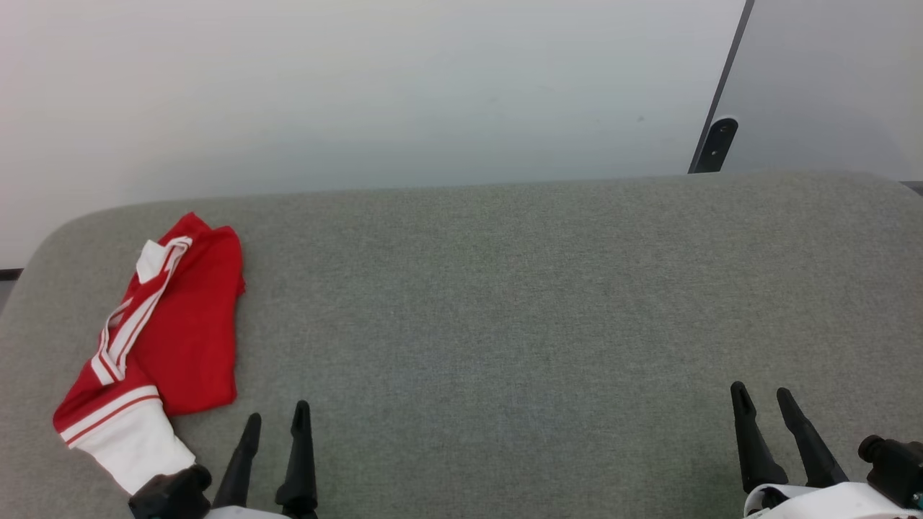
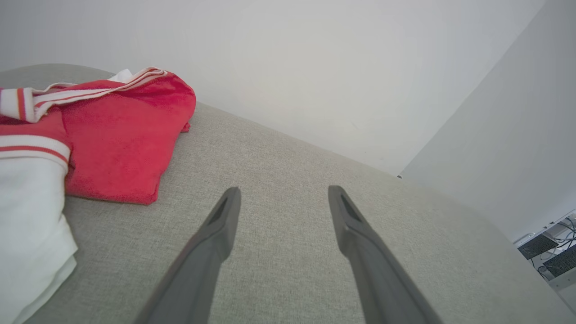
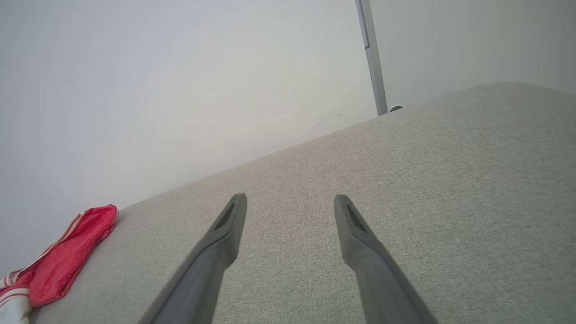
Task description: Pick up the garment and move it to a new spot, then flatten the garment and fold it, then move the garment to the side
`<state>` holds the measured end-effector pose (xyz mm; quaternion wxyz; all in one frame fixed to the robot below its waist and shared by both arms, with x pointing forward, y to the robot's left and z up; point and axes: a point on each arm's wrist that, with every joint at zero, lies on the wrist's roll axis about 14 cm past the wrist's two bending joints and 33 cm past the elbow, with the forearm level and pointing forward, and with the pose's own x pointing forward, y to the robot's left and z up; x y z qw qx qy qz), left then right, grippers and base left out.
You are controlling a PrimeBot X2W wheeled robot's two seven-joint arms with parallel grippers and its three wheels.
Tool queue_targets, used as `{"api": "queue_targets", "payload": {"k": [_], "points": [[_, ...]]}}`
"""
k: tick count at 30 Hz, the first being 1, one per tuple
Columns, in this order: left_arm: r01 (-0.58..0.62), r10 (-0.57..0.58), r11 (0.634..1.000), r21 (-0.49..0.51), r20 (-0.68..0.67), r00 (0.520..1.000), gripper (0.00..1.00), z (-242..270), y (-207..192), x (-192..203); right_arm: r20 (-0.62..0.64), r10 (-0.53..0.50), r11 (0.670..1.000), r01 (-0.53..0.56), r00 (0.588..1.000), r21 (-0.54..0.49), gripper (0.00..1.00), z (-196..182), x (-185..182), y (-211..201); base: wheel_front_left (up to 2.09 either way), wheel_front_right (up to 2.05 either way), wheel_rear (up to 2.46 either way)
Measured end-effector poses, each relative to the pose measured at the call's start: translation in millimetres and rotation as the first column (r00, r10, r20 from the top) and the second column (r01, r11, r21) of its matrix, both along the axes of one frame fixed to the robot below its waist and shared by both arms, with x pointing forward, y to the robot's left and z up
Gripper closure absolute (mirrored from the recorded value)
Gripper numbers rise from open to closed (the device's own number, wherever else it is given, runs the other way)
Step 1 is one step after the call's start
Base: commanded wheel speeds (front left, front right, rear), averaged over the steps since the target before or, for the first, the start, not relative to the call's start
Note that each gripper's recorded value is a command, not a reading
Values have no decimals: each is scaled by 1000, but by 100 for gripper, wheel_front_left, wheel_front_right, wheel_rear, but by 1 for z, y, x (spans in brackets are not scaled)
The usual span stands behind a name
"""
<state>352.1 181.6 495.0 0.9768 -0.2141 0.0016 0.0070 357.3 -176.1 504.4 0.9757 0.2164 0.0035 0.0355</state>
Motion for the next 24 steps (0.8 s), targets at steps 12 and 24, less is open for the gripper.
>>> {"api": "queue_targets", "payload": {"k": [12,24], "points": [[21,-23,993,116,23,999,0,3,-5,1,21,-8,995,10,1000,-95,0,1,-4,-2,0,0,0],[31,-41,974,223,39,998,0,5,-9,-1,46,-1,984,9,999,-177,0,5,-4,0,0,0,0]]}}
